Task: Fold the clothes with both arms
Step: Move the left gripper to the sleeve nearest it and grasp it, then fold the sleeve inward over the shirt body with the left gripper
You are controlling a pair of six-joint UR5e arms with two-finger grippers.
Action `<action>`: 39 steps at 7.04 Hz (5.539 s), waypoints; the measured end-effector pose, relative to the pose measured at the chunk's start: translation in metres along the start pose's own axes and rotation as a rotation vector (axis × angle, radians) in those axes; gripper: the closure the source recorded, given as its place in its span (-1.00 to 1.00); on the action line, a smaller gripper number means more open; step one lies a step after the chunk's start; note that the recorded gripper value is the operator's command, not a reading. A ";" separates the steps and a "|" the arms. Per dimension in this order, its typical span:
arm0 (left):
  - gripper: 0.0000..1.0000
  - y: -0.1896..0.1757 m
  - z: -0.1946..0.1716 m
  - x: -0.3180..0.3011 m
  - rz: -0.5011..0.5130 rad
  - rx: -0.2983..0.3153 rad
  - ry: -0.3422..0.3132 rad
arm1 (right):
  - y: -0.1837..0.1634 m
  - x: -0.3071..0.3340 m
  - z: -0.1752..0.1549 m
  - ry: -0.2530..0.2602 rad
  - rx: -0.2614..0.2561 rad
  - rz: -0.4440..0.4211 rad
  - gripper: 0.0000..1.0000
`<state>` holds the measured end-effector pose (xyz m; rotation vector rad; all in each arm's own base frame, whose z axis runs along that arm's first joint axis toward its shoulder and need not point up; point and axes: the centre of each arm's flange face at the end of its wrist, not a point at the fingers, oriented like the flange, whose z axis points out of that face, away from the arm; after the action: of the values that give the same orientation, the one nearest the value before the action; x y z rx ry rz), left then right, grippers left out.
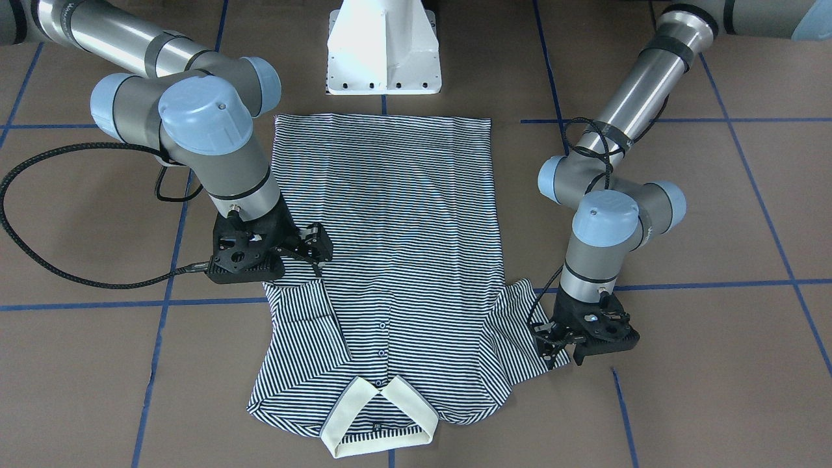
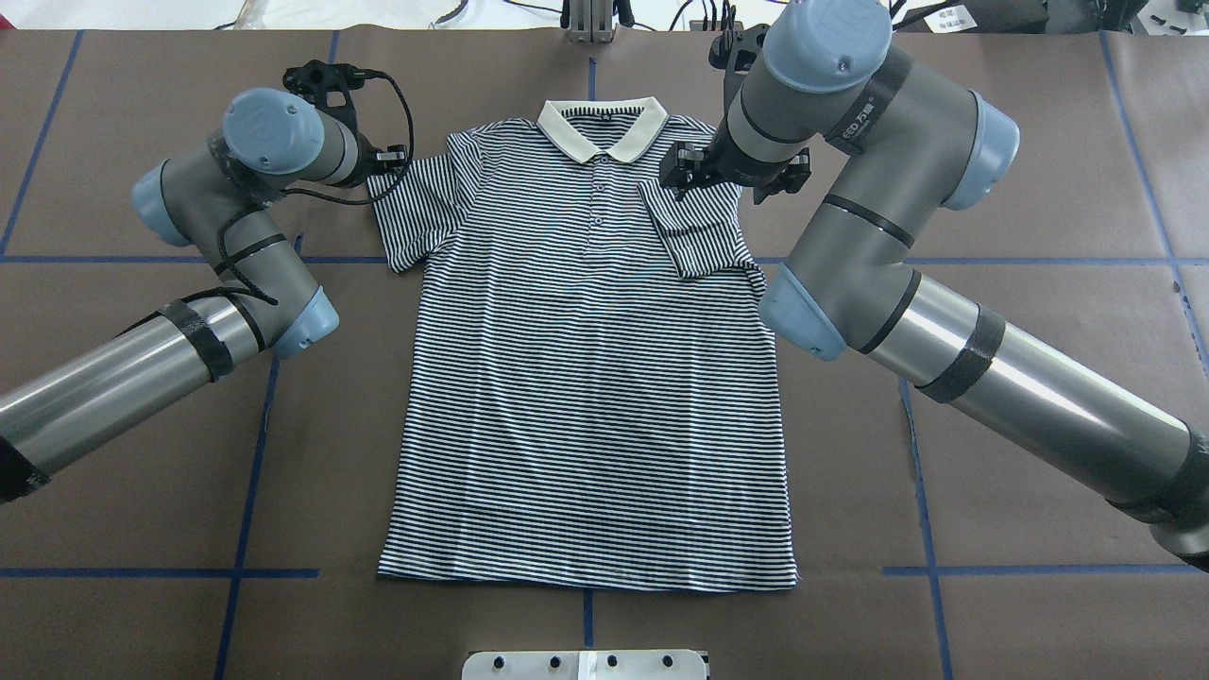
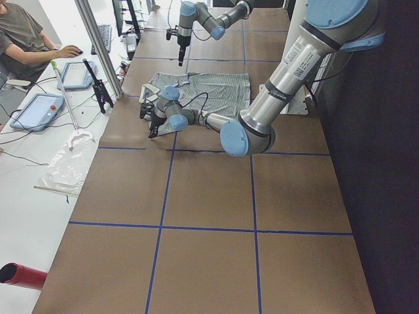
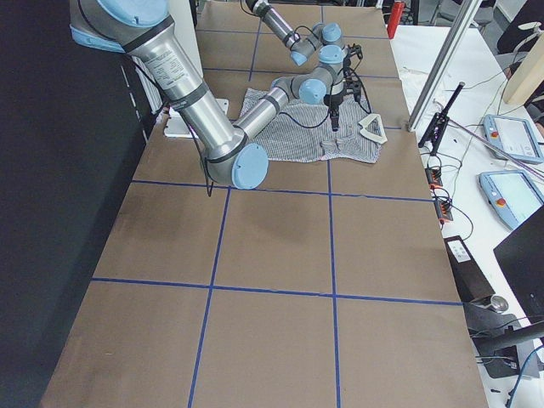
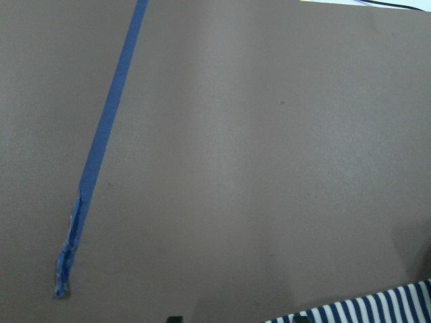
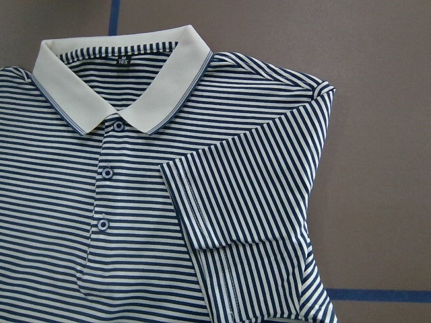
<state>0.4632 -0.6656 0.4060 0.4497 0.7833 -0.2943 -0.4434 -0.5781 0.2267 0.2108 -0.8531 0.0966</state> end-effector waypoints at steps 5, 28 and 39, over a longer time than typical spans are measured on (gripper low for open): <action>0.99 0.002 -0.001 0.002 0.001 -0.003 0.006 | 0.001 0.003 0.003 0.006 -0.002 0.002 -1.00; -0.77 0.042 -0.076 0.097 -0.092 -0.101 0.270 | 0.009 0.050 0.026 -0.014 0.017 -0.001 -1.00; -0.35 0.059 -0.061 0.110 -0.125 -0.131 0.250 | 0.007 0.047 0.023 -0.020 0.020 -0.004 -1.00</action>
<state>0.5246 -0.5946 0.3038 0.3178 1.0713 -0.3047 -0.4305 -0.5762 0.2775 0.2322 -0.8723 0.0998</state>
